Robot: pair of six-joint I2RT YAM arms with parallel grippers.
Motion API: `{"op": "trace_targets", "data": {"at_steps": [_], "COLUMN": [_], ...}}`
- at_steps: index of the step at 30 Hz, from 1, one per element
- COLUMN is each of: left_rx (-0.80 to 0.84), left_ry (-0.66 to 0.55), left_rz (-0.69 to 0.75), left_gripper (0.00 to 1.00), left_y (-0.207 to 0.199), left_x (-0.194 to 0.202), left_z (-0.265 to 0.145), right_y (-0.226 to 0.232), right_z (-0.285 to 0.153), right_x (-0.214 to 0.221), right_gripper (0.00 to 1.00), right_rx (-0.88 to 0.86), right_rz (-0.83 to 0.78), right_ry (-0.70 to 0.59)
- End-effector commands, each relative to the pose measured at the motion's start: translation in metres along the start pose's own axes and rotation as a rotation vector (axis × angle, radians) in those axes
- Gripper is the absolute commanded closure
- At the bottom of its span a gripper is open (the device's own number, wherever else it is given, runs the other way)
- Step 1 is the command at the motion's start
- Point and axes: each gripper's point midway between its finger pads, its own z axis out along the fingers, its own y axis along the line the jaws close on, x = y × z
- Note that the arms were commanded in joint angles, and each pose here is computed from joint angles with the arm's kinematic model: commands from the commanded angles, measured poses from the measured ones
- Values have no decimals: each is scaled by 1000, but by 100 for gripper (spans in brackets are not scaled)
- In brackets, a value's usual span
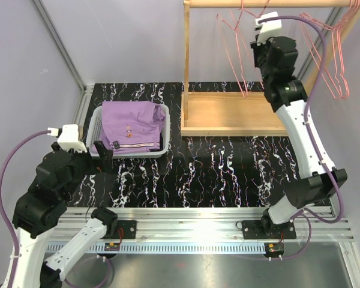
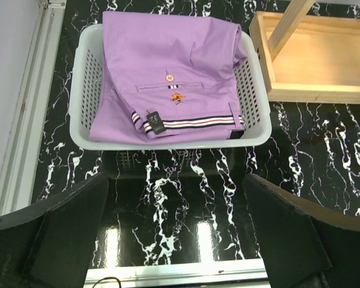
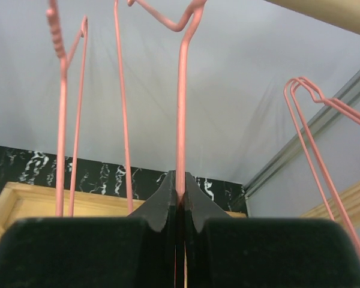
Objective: Remove the trousers from the hanger
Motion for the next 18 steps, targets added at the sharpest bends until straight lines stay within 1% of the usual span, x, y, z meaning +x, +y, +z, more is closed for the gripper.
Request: {"op": "trace_targets", "data": {"at_steps": [1, 4, 8, 11, 12, 14, 15, 17, 18], "left_rx": [25, 33, 43, 48, 46, 18, 3, -52, -71], "left_ry": [-10, -18, -13, -14, -18, -22, -21, -25, -31], "left_rz": [15, 15, 14, 1, -3, -16, -19, -29, -33], "left_gripper": [1, 1, 1, 1, 1, 1, 1, 1, 1], "left_y": [-1, -1, -3, -4, -4, 0, 2, 9, 12], "left_x": [-1, -3, -2, -3, -4, -6, -7, -10, -11], "left_z": [-7, -11, -12, -14, -14, -13, -11, -7, -7], "right_y": [-15, -10, 2, 6, 10, 11, 16, 16, 20], "right_z": [4, 11, 18, 14, 14, 7, 6, -4, -6], "right_x": [-27, -20, -6, 0, 10, 8, 16, 13, 20], "right_gripper": [100, 100, 100, 100, 100, 100, 100, 100, 100], "right_rx": [165, 209, 187, 171, 164, 145, 132, 118, 106], "right_rz": [-68, -77, -88, -63, -61, -25, -18, 23, 31], "right_ry": [-71, -56, -16, -10, 5, -7, 6, -8, -2]}}
